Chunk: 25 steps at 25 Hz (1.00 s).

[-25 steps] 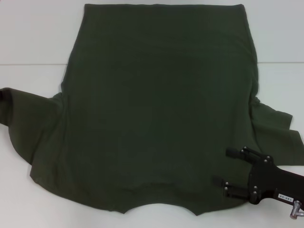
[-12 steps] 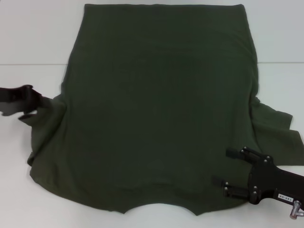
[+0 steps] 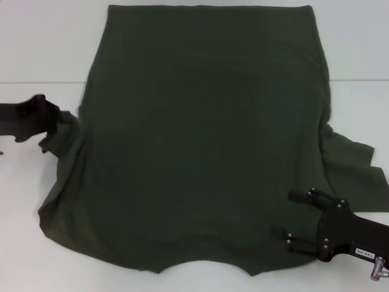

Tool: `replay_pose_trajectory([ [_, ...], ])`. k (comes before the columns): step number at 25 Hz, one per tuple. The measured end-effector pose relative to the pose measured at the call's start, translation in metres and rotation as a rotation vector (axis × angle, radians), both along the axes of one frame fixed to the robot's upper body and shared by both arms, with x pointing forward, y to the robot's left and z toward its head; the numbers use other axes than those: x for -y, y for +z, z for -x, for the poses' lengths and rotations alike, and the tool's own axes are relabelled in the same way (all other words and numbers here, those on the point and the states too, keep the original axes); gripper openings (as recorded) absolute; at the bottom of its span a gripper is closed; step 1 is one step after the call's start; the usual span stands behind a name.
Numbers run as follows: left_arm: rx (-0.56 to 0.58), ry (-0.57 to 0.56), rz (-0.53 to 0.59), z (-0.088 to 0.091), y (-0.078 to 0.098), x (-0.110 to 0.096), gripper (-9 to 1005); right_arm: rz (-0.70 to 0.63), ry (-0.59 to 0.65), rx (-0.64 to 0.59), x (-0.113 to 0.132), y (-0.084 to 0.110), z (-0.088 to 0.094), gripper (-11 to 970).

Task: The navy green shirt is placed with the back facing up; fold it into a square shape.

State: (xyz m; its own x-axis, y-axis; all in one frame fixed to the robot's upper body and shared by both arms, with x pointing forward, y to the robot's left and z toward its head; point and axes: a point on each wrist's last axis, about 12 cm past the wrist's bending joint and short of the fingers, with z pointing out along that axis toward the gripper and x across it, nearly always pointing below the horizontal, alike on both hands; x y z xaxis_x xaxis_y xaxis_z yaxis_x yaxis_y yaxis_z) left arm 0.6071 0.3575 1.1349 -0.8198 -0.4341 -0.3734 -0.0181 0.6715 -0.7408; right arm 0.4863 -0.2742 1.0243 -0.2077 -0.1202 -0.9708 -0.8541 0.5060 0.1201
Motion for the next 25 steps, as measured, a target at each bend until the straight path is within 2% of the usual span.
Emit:
replay_pose_trajectory([
  [3,0.005,0.017,0.018,0.001,-0.001,-0.001,3,0.000,0.001,0.001,0.000,0.000,0.000,924],
  [11,-0.041,0.031,0.060,0.004,-0.021,0.012,45,-0.006,-0.001,-0.006,-0.001,-0.001,0.001,923],
  [15,-0.029,0.044,0.134,0.010,-0.030,0.022,69,-0.007,-0.006,-0.006,-0.001,-0.001,0.001,923],
  [19,-0.010,0.051,0.237,0.017,-0.040,0.033,237,-0.007,-0.006,-0.007,-0.001,-0.001,0.001,923],
  [25,-0.022,0.061,0.271,0.018,-0.047,0.040,486,-0.007,-0.005,-0.006,-0.001,-0.001,0.001,923],
])
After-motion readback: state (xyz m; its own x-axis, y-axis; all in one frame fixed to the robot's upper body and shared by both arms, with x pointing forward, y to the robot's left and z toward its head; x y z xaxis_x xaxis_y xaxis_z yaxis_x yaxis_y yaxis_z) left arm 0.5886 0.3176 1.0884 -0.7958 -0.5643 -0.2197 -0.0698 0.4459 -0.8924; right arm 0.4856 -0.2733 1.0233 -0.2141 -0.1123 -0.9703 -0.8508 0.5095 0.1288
